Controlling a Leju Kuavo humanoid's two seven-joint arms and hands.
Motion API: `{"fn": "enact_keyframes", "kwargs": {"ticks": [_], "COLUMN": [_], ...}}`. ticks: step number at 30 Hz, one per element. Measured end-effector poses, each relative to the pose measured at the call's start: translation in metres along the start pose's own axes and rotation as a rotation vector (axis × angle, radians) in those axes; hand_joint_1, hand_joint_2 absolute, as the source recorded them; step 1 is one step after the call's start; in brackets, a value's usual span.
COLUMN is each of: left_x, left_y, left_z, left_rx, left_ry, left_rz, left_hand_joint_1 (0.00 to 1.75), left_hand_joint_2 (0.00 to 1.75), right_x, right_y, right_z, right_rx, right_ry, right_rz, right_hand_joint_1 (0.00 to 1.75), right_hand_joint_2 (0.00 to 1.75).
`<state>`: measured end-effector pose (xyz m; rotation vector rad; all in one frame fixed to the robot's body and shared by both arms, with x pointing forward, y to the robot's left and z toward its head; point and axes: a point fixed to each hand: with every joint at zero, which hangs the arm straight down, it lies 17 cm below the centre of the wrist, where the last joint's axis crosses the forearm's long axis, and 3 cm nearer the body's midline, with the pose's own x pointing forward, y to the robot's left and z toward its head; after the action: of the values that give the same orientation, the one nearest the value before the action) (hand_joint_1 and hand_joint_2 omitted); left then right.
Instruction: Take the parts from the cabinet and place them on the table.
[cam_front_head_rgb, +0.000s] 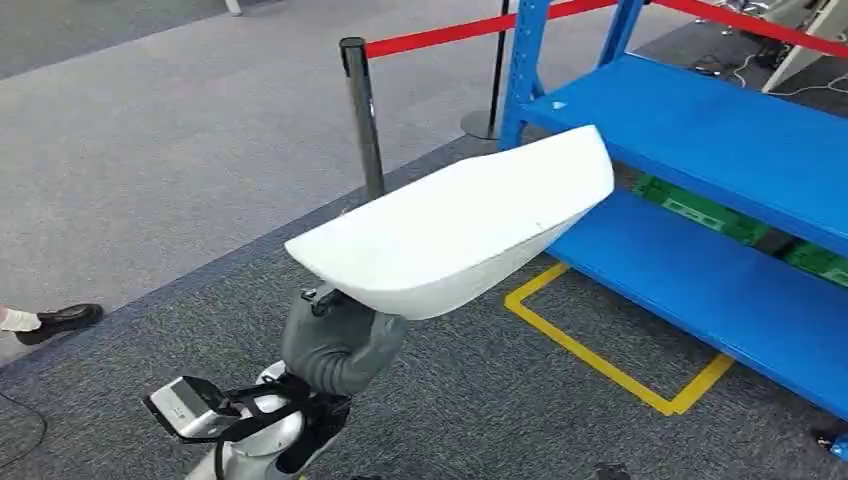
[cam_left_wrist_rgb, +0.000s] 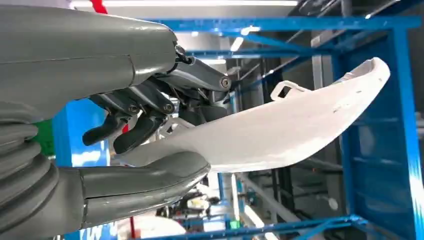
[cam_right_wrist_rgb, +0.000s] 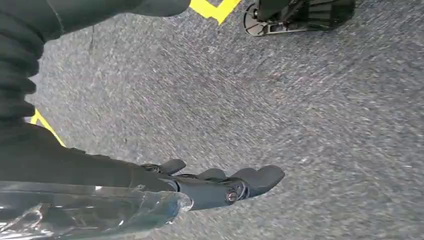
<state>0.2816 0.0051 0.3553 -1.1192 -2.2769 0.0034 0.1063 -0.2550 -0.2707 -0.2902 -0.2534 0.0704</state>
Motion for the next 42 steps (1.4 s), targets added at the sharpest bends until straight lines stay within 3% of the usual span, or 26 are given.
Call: {"fn": "enact_keyframes", "kwargs": {"ticks": [42], "left_x": [0.0030], "left_y": [-0.0021], "left_z": [-0.0042], "left_rx": [-0.002], "left_ry": [-0.013], "left_rz": [-0.011], "left_hand_joint_1": [1.62], "left_hand_joint_2": [1.75], "right_x": [-0.0050], "right_y": [0.0071], "right_z": [0.0019], "right_rx": [0.030], "right_ry": [0.013], "right_rz": [-0.021], "right_hand_joint_1": [0.00], "right_hand_joint_2": [1.75]}}
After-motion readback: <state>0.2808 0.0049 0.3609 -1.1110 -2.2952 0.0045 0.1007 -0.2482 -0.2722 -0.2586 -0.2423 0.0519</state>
